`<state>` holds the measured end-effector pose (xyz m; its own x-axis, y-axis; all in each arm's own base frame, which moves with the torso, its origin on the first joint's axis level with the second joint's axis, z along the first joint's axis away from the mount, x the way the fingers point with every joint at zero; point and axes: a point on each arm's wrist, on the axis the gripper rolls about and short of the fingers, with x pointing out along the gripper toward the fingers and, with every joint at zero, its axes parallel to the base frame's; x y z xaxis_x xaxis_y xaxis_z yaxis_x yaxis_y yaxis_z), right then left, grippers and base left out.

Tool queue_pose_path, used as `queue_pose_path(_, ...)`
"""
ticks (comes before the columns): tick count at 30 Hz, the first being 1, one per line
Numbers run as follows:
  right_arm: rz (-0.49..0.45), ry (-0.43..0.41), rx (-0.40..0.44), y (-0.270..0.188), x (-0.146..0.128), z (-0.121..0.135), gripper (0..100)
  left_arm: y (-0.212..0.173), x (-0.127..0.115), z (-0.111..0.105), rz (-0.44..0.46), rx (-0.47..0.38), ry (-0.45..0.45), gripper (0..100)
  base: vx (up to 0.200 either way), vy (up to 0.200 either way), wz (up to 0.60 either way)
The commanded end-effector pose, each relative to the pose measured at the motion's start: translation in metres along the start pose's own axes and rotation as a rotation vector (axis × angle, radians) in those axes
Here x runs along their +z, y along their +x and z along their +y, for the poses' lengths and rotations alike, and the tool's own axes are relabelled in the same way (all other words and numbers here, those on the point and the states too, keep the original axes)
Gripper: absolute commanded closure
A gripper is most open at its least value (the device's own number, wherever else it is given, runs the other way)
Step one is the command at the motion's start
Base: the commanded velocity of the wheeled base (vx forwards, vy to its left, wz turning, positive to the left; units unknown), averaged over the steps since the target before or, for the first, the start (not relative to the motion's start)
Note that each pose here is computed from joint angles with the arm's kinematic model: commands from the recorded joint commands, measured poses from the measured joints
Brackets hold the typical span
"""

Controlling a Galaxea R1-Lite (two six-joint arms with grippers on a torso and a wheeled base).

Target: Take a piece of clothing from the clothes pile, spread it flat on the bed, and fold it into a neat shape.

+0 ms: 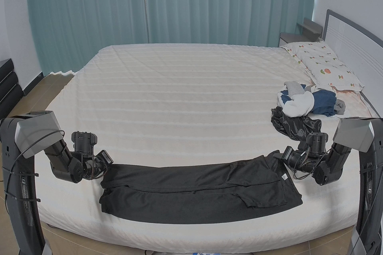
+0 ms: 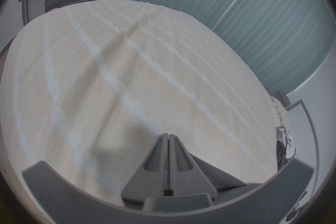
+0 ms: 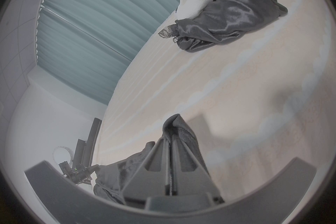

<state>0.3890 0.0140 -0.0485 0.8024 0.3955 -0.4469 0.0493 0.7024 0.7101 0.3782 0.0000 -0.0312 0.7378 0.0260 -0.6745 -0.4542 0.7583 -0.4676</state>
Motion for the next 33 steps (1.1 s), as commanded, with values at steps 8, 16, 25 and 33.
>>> queue_pose_path(8, -0.029, 0.006, -0.008, 0.002, 0.007, -0.009, 100, 0.000, -0.001, 0.001, 0.003, 0.004, 0.001, 100, 0.000, 0.000, 0.00)
queue_pose_path(16, -0.030, 0.005, -0.009, 0.008, 0.008, -0.013, 0, 0.000, -0.001, 0.001, 0.004, 0.003, 0.002, 100, 0.000, 0.000, 0.00)
queue_pose_path(25, -0.089, -0.011, 0.010, -0.006, 0.019, 0.000, 0, -0.001, -0.001, 0.000, 0.004, 0.001, -0.005, 0, 0.000, 0.000, 0.00)
queue_pose_path(33, -0.073, -0.058, 0.065, -0.018, 0.008, 0.036, 0, -0.001, 0.001, 0.001, -0.002, 0.001, -0.012, 0, 0.000, 0.000, 0.00)
